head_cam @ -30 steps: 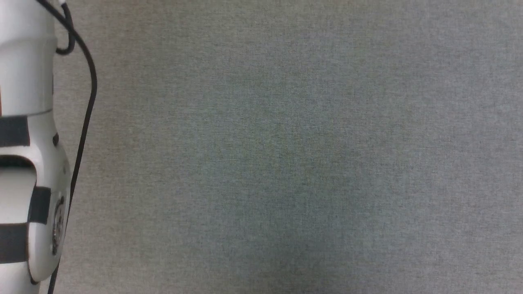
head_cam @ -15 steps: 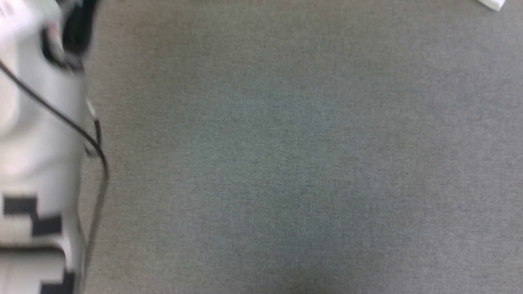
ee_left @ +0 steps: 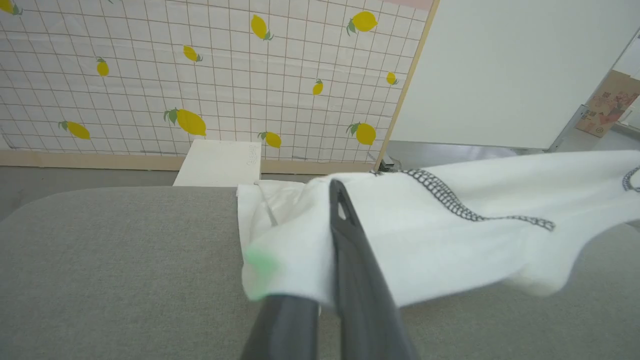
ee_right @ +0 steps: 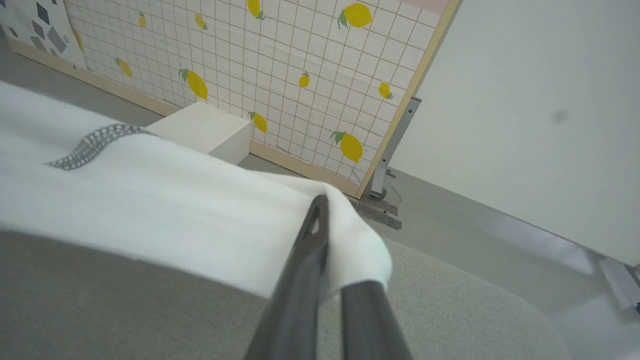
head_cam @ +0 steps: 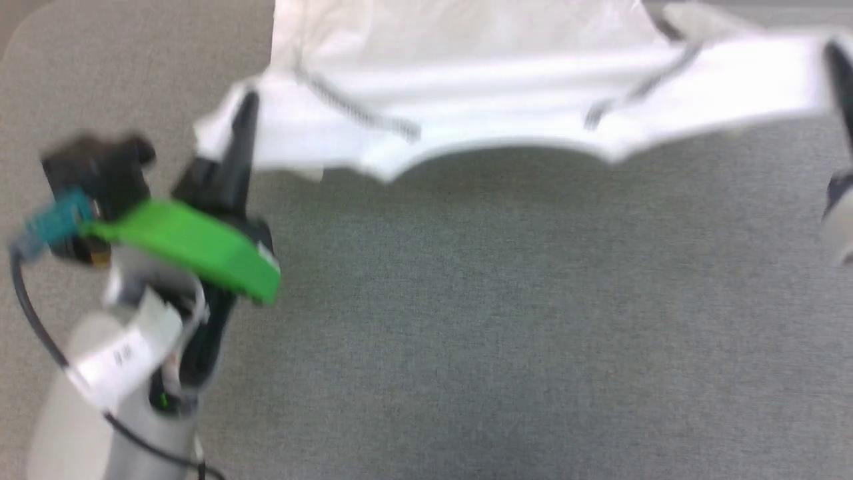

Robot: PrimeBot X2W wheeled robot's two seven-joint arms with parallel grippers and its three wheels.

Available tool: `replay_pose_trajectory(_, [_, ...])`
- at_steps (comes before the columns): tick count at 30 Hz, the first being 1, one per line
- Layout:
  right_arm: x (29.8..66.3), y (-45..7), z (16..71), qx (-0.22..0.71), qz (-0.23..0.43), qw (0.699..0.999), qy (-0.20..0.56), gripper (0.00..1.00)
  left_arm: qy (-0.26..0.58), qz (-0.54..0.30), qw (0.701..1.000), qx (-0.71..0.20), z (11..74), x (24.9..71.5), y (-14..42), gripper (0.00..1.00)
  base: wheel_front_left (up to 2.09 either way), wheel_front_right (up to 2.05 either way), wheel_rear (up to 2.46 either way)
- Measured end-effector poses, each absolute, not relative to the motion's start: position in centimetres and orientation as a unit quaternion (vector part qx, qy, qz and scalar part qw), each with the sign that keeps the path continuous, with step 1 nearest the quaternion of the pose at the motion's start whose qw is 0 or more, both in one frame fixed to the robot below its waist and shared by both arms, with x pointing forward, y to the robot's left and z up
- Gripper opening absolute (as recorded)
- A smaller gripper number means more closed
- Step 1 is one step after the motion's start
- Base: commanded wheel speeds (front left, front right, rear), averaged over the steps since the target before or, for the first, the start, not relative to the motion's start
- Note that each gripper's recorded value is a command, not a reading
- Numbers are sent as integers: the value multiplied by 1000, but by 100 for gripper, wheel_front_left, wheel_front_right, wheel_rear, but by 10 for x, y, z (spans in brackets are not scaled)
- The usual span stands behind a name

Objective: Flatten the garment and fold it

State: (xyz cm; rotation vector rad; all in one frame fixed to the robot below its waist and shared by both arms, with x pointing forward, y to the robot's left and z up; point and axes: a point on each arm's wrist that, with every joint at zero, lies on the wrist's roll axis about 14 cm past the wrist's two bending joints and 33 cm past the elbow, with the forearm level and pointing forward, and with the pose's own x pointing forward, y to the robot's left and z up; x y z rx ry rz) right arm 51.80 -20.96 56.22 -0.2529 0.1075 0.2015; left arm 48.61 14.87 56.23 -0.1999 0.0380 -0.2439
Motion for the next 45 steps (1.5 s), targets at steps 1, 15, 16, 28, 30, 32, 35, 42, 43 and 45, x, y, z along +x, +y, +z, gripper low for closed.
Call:
replay_pose_trajectory(1, [510,-210,558,-117,97,987,59,0,25,-117,987,-105,558,479,149,0,0,0,0])
replay_pose_trajectory(15, [421,-217,493,-43,61,985,155,0,140,-71,981,-118,478,399,152,0,0,0,0])
replay_pose_trajectory(16, [414,-217,489,-39,59,984,161,0,150,-68,979,-122,472,393,151,0,0,0,0])
replay_pose_trajectory(28, [341,-217,450,2,40,972,232,0,234,-45,957,-166,434,328,146,0,0,0,0])
replay_pose_trajectory(30, [331,-217,445,6,41,969,245,0,252,-50,951,-174,429,317,143,0,0,0,0])
replay_pose_trajectory(32, [322,-216,442,10,39,966,255,0,267,-53,946,-176,426,307,142,0,0,0,0])
replay_pose_trajectory(35, [309,-215,437,13,38,962,269,0,285,-58,940,-178,422,295,141,0,0,0,0])
replay_pose_trajectory(42, [286,-211,419,25,38,949,312,0,302,-60,935,-178,417,283,140,0,0,0,0])
replay_pose_trajectory(43, [285,-211,417,25,38,947,318,0,306,-60,933,-178,416,282,140,0,0,0,0])
replay_pose_trajectory(45, [284,-210,413,26,38,945,324,0,312,-58,932,-178,412,281,141,0,0,0,0])
